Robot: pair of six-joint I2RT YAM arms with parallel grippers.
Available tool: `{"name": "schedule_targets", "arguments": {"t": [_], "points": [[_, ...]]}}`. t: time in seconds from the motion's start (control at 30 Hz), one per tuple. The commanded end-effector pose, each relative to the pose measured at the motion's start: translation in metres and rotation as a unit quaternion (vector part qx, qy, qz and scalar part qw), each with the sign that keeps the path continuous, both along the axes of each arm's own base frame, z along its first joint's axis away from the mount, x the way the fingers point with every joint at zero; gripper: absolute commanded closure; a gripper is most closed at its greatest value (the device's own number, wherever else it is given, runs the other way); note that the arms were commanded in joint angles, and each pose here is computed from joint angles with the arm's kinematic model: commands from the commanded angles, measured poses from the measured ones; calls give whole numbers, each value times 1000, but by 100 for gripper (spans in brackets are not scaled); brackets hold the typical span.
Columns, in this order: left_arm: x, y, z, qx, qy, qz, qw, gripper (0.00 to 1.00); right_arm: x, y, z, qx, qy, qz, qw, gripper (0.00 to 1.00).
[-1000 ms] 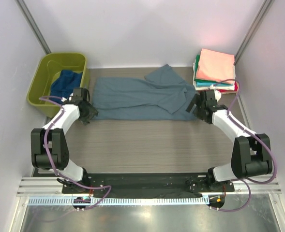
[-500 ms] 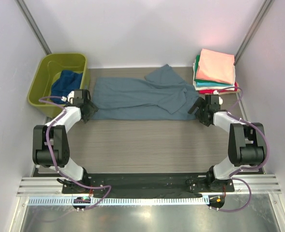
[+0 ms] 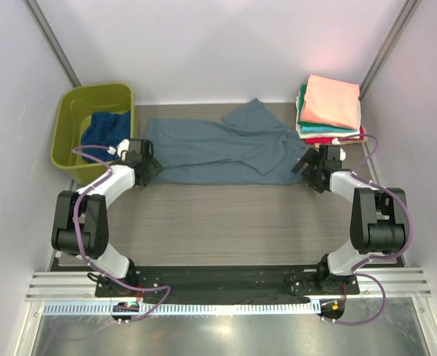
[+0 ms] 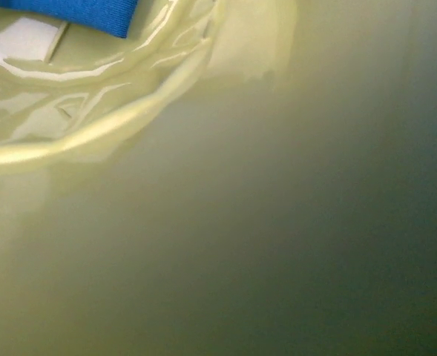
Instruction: Fold and stack the t-shirts
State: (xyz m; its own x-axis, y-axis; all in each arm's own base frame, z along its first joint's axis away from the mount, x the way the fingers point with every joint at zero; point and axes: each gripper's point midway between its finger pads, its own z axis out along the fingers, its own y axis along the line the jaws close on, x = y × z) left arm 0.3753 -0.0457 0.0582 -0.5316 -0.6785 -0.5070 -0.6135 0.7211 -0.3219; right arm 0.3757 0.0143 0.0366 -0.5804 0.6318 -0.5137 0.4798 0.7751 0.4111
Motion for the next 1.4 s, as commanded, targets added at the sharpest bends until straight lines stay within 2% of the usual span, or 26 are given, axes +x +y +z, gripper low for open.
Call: {"name": "schedule_targets", "arguments": {"t": [0.0, 0.1, 0.23, 0.37, 0.47, 0.53, 0.57, 0.67, 0.7, 0.8, 0.93, 1.07, 1.17, 1.2, 1.27, 1.3, 1.37], "points": [[-31, 6, -32, 19, 72, 16, 997, 31, -5, -4, -6, -2, 5, -5, 1000, 11], [-33, 13, -36, 41, 88, 16, 995, 27, -6, -5, -6, -2, 2, -4, 1000, 11], [-33, 52, -8, 108, 74, 65, 989, 21, -6, -3, -6, 3, 1, 1, 1000, 11], [-39, 73, 22, 131, 57, 96, 985, 20, -5, 1, -7, 10, 0, 5, 1000, 11], [-38, 87, 33, 123, 40, 126, 984, 15, -4, 3, -7, 16, -1, 10, 1000, 11], [-34, 90, 34, 111, 41, 127, 985, 16, -3, 5, -5, 20, -5, 13, 1000, 11], [-32, 86, 34, 110, 45, 118, 986, 19, -3, 6, -4, 20, -6, 14, 1000, 12], [-28, 73, 52, 135, 24, 97, 986, 18, -2, 6, 0, 23, -13, 17, 1000, 12], [-27, 50, 68, 142, -4, 67, 988, 18, -2, 6, 0, 22, -14, 15, 1000, 12], [-29, 19, 82, 161, -32, 24, 986, 16, -2, 5, 1, 19, -16, 13, 1000, 12], [-30, -16, 57, 76, -15, -12, 997, 16, -2, 4, 2, 18, -18, 9, 1000, 12], [-25, -37, 25, 35, 9, -40, 999, 18, -3, 1, -2, 13, -14, 5, 1000, 12], [-24, -37, 7, 42, 32, -41, 998, 19, -5, -2, -16, 12, 6, -2, 1000, 27], [-24, -38, 5, 42, 35, -43, 998, 19, -5, -1, -19, 15, 11, -3, 1000, 37], [-25, -40, -1, 38, 41, -45, 997, 19, -2, 0, -26, 21, 10, -3, 1000, 47], [-26, -39, -2, 38, 42, -46, 997, 19, -4, 0, -29, 22, 14, -4, 1000, 56], [-28, -38, -4, 40, 42, -44, 997, 20, -5, 0, -32, 21, 16, -5, 1000, 64]]}}
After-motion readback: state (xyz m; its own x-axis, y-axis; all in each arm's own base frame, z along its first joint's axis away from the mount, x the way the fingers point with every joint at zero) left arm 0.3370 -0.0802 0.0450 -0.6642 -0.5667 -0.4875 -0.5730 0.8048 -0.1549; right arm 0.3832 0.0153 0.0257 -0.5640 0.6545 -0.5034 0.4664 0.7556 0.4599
